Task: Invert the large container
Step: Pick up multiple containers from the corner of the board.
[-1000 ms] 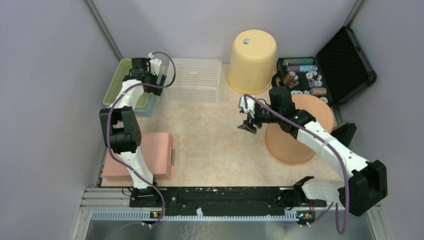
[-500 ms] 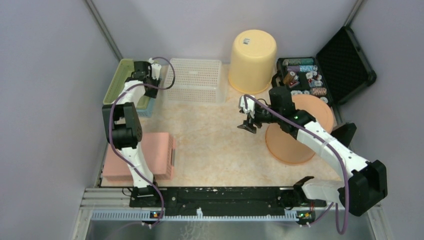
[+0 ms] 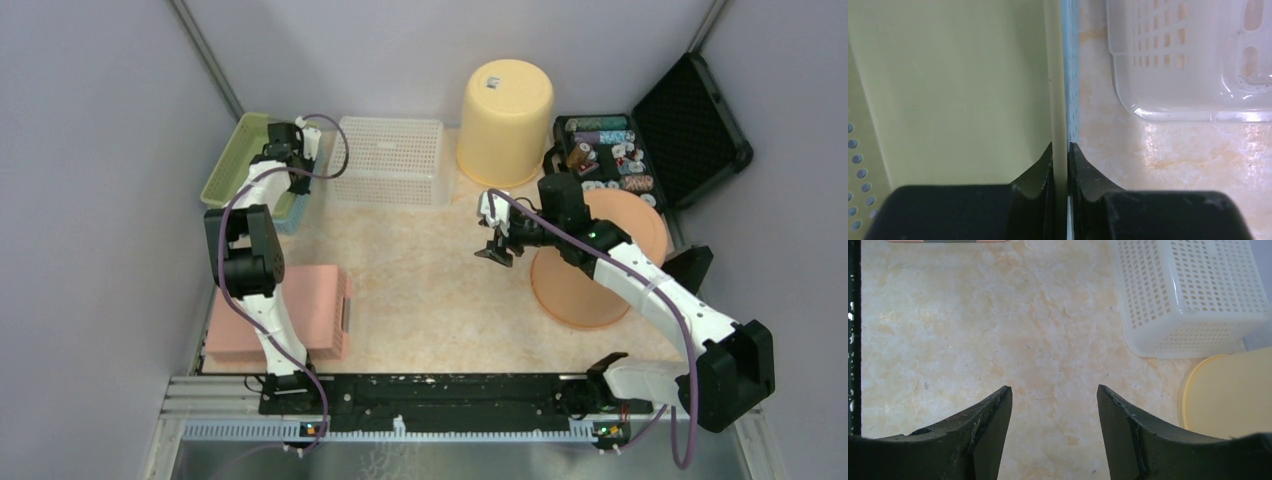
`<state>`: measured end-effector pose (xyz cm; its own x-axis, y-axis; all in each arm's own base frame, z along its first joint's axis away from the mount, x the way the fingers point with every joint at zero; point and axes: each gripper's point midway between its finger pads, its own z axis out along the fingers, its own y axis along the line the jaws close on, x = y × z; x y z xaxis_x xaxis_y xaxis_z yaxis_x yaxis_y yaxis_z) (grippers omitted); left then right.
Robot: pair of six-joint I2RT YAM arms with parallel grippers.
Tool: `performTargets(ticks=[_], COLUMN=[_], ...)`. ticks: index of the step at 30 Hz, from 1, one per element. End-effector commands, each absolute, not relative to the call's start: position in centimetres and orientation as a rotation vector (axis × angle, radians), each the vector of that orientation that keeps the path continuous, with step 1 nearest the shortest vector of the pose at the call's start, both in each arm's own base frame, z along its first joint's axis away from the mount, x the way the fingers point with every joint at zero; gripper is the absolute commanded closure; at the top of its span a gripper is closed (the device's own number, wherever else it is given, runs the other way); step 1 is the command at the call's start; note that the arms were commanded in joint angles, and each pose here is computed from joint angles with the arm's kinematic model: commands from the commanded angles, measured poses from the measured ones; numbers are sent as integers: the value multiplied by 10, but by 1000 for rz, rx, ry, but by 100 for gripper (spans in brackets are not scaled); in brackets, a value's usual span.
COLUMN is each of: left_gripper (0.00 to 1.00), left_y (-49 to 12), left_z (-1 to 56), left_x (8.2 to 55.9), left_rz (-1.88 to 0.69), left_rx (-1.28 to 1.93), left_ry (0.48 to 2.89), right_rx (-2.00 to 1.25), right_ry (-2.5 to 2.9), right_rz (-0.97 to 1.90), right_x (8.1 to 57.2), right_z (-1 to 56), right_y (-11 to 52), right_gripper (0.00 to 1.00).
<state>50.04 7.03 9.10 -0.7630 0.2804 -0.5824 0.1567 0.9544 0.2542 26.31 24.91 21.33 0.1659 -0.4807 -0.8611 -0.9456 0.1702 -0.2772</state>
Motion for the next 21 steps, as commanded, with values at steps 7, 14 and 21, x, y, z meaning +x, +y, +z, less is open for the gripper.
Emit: performTargets(ticks=[7,14,21], left_gripper=[92,100,100], left_y=[78,80,81], left_z=[144,177,218], left_x=[514,516,517], left_rz=[306,322,341], left_rx=[216,174,149], left_ry=[2310,2226,2123], right_rx=[-1459,-1460,-1460], right_ry=[1370,1369,1365], right_rz=[590,588,585], right_x=[260,260,260], right_z=[230,230,230], right_y=[251,251,251], right_gripper=[37,37,36])
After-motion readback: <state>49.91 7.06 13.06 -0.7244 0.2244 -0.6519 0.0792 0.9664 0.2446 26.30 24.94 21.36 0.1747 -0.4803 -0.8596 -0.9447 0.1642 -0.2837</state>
